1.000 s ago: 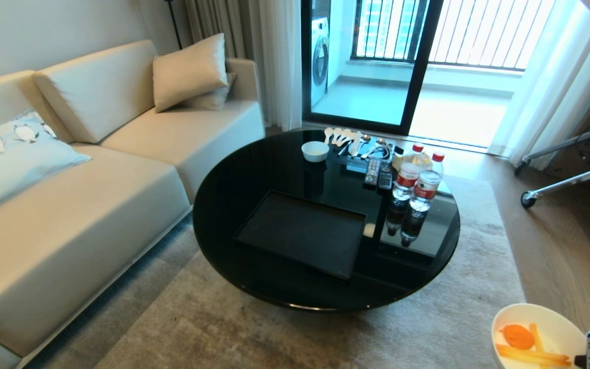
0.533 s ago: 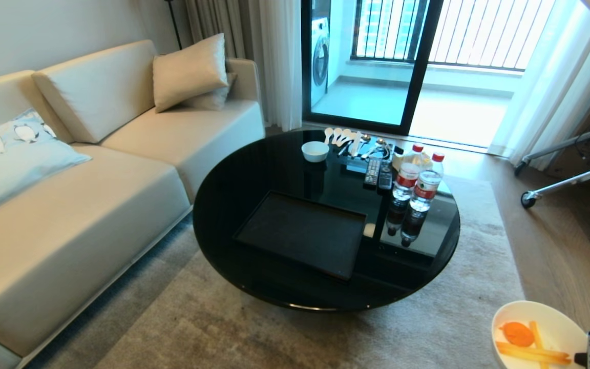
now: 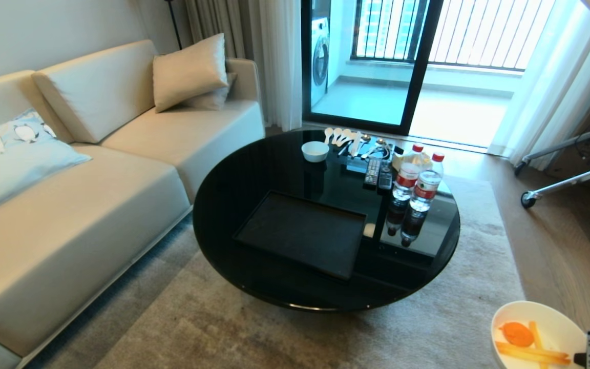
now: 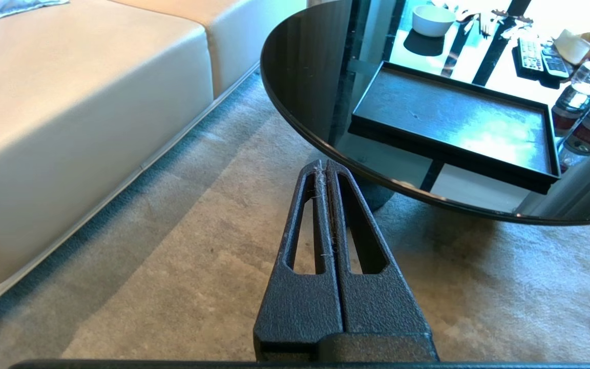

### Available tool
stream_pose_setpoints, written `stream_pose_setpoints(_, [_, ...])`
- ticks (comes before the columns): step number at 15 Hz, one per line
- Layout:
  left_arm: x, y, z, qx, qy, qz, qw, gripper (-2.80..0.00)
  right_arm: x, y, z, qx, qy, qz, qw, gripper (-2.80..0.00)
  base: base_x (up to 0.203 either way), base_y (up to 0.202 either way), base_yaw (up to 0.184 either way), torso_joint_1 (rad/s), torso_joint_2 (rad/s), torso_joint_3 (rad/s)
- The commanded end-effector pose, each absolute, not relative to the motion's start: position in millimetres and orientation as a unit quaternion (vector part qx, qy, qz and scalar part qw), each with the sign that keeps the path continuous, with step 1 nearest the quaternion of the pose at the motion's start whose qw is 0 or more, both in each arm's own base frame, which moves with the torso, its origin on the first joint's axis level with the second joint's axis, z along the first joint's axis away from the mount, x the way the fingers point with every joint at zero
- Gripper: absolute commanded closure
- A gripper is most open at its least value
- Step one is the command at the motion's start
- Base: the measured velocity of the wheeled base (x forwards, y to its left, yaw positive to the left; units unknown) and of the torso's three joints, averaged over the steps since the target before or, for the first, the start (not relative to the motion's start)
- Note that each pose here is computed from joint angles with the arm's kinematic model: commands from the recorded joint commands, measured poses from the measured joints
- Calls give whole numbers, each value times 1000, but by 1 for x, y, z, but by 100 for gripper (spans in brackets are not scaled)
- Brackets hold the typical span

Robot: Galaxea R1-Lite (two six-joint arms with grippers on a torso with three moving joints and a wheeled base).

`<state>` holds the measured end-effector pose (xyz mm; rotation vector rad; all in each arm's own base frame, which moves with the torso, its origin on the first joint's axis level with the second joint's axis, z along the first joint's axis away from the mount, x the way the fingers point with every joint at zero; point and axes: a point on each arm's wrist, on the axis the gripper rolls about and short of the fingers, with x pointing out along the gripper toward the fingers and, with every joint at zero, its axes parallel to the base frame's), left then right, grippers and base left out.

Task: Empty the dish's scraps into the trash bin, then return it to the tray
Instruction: Move the bowl over the trash can

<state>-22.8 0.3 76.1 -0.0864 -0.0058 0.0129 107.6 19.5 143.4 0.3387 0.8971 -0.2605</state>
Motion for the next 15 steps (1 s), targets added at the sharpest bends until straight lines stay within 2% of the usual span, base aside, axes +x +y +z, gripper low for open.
stream_pose_setpoints(1, [-23, 0, 76, -44, -3, 7, 999, 0, 107, 19, 143, 163, 432, -128, 878, 0, 0, 0, 0, 0, 0, 0])
stream_pose_setpoints(6, [-23, 0, 76, -44, -3, 7, 999, 0, 107, 19, 142, 162, 432, -127, 878, 0, 1, 1, -12, 0, 0, 1])
stream_pose_setpoints(15, [-23, 0, 76, -44, -3, 7, 999, 0, 107, 19, 142, 162, 435, -129, 876, 0, 1, 8, -160, 1, 3, 1])
